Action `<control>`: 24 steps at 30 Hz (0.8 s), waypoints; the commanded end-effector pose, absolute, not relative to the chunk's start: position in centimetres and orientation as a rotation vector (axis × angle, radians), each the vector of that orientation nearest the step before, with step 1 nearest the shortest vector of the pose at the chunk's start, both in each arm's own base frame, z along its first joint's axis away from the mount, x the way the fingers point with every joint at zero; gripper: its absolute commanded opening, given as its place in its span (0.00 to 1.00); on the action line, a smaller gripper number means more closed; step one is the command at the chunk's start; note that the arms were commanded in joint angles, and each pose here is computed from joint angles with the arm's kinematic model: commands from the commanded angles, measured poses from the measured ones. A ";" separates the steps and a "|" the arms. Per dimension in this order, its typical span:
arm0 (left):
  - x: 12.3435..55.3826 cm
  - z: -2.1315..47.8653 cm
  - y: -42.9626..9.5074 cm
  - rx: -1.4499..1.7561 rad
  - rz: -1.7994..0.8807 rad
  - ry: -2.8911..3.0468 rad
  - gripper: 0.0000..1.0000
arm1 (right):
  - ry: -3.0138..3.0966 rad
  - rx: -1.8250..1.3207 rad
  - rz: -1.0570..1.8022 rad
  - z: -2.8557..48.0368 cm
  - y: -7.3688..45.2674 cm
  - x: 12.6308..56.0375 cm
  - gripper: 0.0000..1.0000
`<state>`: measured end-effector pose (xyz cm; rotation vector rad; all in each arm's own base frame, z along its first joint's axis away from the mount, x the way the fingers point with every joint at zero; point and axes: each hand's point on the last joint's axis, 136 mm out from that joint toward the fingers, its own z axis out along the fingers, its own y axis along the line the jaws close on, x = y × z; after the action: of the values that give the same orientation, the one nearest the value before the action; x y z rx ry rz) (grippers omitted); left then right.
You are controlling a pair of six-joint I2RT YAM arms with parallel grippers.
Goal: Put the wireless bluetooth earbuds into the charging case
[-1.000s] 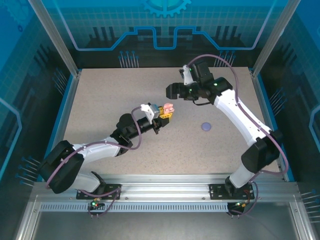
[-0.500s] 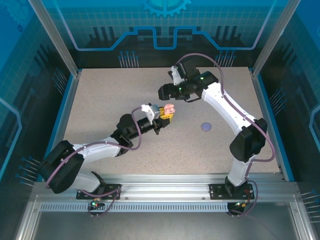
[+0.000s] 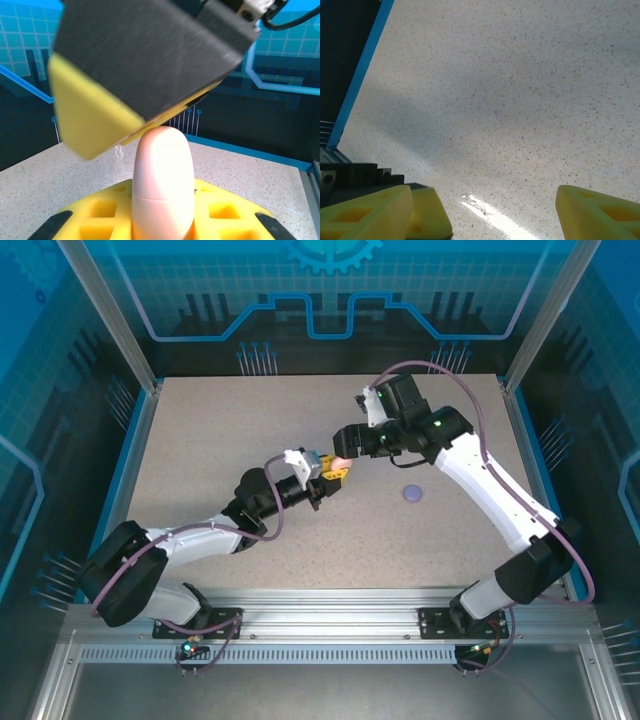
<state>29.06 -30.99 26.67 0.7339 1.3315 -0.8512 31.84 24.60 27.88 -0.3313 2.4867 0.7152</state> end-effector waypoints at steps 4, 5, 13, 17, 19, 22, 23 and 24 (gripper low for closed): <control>29.5 28.6 -31.3 0.722 -0.845 1.279 0.00 | 2.442 -0.156 0.663 28.3 21.7 33.1 0.78; 29.4 28.6 -31.3 0.723 -0.845 1.284 0.00 | 2.431 -0.113 0.655 28.4 21.0 33.4 0.79; 29.4 26.9 -31.5 0.705 -0.858 1.369 0.00 | 2.378 0.140 0.591 27.0 15.4 33.6 0.81; 29.6 25.3 -31.3 0.652 -0.875 1.445 0.00 | 2.396 0.168 0.587 24.9 14.3 32.4 0.81; 29.7 24.5 -31.1 0.615 -0.892 1.487 0.00 | 2.406 0.170 0.588 23.8 14.1 31.7 0.81; 30.0 23.3 -30.8 0.549 -0.912 1.558 0.00 | 2.424 0.179 0.577 22.2 13.7 30.8 0.81; 30.1 22.9 -30.6 0.523 -0.916 1.583 0.00 | 2.429 0.182 0.571 21.7 13.5 30.4 0.81; 30.0 22.5 -30.6 0.515 -0.920 1.599 0.00 | 2.436 0.184 0.566 21.3 13.3 30.2 0.81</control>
<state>29.75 -30.89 24.35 0.6022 1.5051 -0.8968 30.15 13.94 21.06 0.1553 2.4793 0.5626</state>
